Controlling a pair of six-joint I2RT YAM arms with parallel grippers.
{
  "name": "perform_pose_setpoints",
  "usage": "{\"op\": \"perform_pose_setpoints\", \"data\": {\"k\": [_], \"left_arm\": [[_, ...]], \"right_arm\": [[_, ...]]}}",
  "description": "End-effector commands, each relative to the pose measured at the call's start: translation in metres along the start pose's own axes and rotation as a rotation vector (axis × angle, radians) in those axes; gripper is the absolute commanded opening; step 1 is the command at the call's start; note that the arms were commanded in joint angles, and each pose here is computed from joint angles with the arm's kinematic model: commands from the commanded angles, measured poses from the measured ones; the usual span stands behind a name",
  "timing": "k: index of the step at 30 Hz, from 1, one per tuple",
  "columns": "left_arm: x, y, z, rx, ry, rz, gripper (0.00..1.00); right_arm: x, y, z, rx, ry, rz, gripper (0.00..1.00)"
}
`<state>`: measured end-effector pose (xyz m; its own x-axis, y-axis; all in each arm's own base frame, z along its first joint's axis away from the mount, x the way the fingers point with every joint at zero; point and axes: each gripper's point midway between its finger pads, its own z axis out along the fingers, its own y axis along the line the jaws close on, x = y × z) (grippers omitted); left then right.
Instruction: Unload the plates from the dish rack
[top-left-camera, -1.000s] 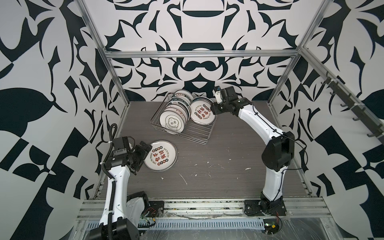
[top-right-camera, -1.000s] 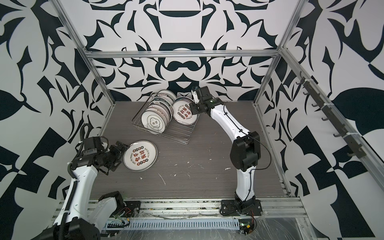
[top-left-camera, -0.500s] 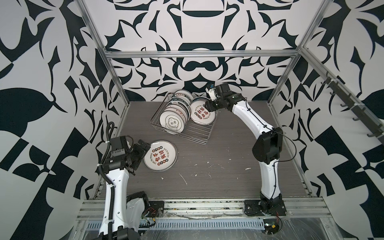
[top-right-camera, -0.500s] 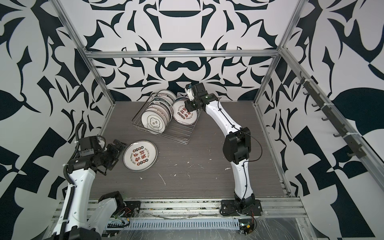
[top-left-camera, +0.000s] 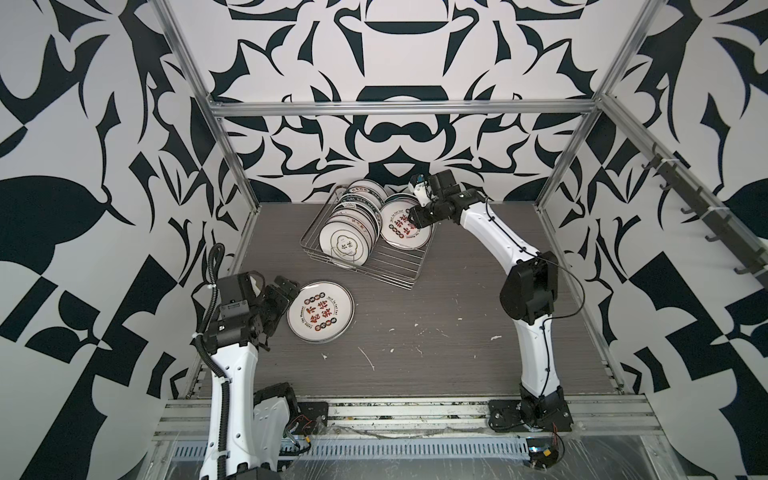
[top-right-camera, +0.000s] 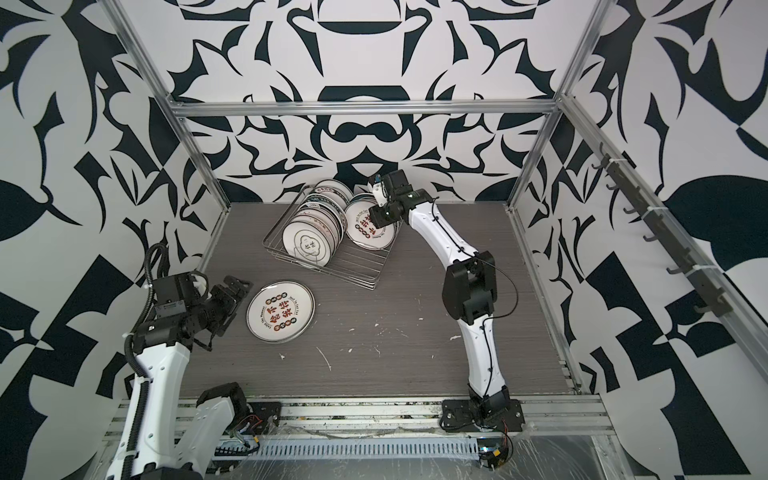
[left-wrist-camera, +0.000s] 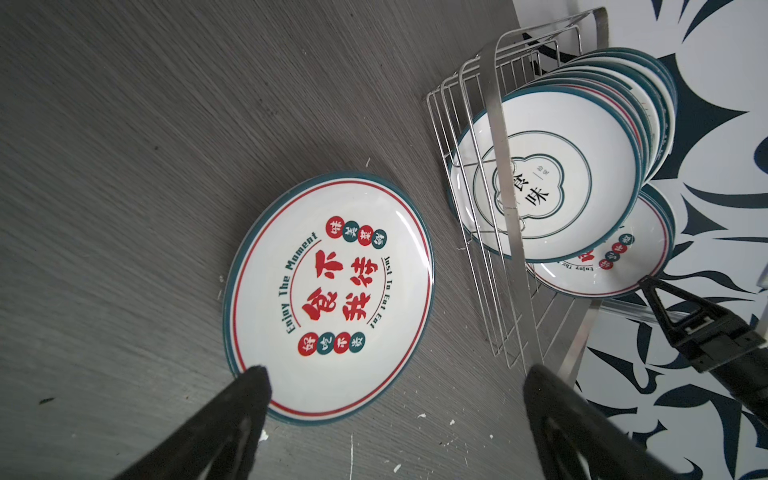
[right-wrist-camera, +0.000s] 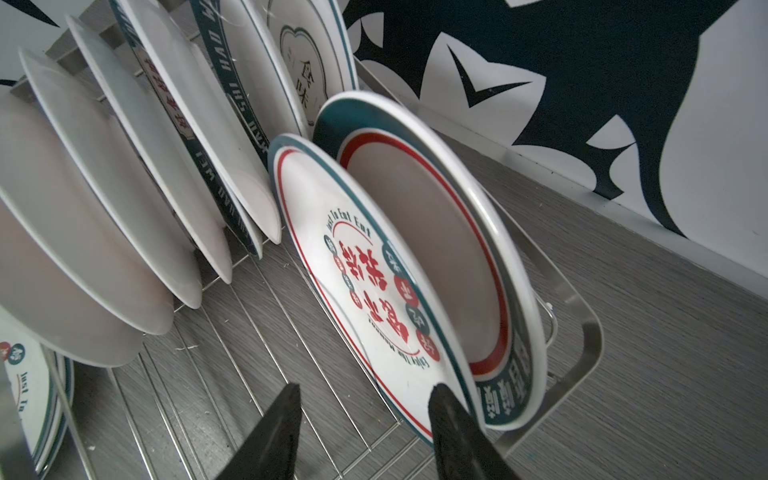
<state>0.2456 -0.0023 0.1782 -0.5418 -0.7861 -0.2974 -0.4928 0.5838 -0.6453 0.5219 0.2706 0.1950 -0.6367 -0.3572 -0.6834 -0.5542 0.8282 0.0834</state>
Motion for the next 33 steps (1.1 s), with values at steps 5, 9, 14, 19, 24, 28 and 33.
{"op": "perform_pose_setpoints", "data": {"k": [5, 9, 14, 19, 24, 28, 33], "left_arm": [[0.002, 0.001, 0.002, 0.003, 0.007, -0.004, 0.99], [0.002, 0.002, 0.006, 0.007, 0.006, -0.011, 0.99], [0.004, 0.005, 0.011, 0.006, 0.018, -0.018, 0.99], [0.003, 0.005, 0.012, 0.007, 0.021, -0.018, 0.99], [0.003, 0.004, 0.012, 0.011, 0.019, -0.020, 0.99], [0.003, 0.004, 0.012, 0.012, 0.020, -0.023, 0.99], [0.003, 0.004, 0.014, 0.015, 0.020, -0.029, 0.99]], "right_arm": [[-0.024, 0.004, -0.025, -0.015, -0.067, -0.031, 0.51], [-0.030, 0.002, -0.039, 0.006, -0.087, -0.044, 0.51], [-0.032, -0.004, -0.051, 0.045, -0.104, -0.057, 0.51], [-0.031, -0.016, -0.050, 0.072, -0.102, -0.052, 0.51], [-0.030, -0.025, -0.039, 0.067, -0.090, -0.039, 0.51], [-0.029, -0.026, -0.032, 0.050, -0.088, -0.027, 0.51], [-0.028, -0.023, -0.027, 0.021, -0.086, -0.017, 0.51]]}}
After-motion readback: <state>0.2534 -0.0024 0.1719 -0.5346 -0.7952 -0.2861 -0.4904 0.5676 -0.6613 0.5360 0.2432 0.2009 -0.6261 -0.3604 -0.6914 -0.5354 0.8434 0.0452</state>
